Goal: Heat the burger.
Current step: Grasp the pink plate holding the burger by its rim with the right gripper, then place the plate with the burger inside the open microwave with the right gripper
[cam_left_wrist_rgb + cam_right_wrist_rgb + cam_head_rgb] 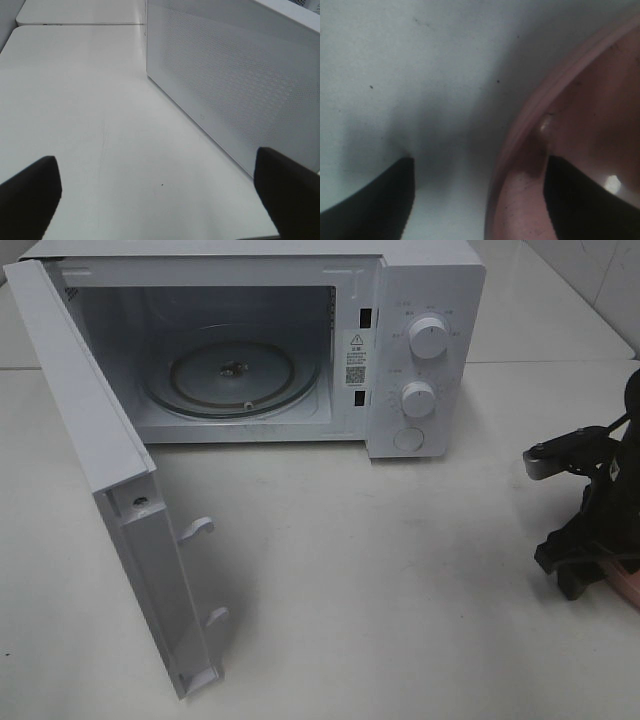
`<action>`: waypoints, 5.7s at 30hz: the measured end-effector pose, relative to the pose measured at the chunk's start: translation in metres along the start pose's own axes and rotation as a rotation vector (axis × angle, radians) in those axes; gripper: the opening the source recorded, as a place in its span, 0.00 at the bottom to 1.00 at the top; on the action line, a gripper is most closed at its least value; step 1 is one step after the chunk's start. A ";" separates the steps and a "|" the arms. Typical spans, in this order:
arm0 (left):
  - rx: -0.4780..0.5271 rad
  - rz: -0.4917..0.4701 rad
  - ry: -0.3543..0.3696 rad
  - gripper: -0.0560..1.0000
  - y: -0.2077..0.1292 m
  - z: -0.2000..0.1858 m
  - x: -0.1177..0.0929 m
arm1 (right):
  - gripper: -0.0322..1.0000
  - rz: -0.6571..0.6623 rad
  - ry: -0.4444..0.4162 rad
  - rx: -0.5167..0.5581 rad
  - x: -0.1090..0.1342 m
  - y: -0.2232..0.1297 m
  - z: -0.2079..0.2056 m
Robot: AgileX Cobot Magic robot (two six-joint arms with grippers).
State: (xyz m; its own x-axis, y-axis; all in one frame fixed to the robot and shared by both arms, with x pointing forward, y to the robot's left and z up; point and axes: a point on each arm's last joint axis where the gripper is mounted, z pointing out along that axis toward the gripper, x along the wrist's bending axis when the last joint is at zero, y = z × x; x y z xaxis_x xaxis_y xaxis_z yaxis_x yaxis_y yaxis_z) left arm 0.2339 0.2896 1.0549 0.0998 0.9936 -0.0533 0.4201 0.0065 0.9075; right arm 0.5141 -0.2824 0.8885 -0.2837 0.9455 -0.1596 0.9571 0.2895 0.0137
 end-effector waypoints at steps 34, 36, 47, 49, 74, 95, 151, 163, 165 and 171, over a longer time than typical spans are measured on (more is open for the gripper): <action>0.000 0.000 0.000 0.99 0.000 0.000 0.000 | 0.07 0.043 -0.184 0.051 0.022 -0.002 -0.011; 0.000 0.000 0.000 0.99 0.000 0.000 0.000 | 0.07 0.049 -0.185 0.044 0.022 -0.002 -0.013; 0.000 0.000 0.000 0.99 0.000 0.000 0.000 | 0.07 0.045 -0.245 0.009 0.024 -0.008 -0.040; 0.000 0.000 0.000 0.99 0.000 0.000 0.000 | 0.07 0.041 -0.249 0.012 0.025 -0.008 -0.041; 0.000 0.000 0.000 0.99 0.000 0.000 0.000 | 0.07 -0.080 -0.367 -0.019 0.057 -0.031 -0.090; 0.000 0.000 0.000 0.99 0.000 0.000 0.000 | 0.07 -0.237 -0.394 -0.084 0.112 -0.075 -0.113; 0.000 0.000 0.000 0.99 0.000 0.000 0.000 | 0.07 -1.387 -0.390 -0.433 0.207 -0.102 -0.129; 0.000 0.000 0.000 0.99 0.000 0.000 0.000 | 0.07 -1.556 -0.392 -0.466 0.194 -0.076 -0.126; 0.000 0.000 0.000 0.99 0.000 0.000 0.000 | 0.07 -1.606 -0.388 -0.475 0.188 -0.068 -0.124; 0.000 0.000 0.000 0.99 0.000 0.000 0.000 | 0.07 -1.673 -0.388 -0.467 0.177 -0.058 -0.122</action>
State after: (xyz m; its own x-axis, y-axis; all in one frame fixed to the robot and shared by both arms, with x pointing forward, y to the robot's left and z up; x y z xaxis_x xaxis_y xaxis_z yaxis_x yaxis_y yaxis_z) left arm 0.2339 0.2896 1.0549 0.0998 0.9936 -0.0533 0.4201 0.0065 0.9075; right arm 0.4011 -0.1138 0.9796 -0.7484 -0.4402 -0.4962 -0.4250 0.8925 -0.1507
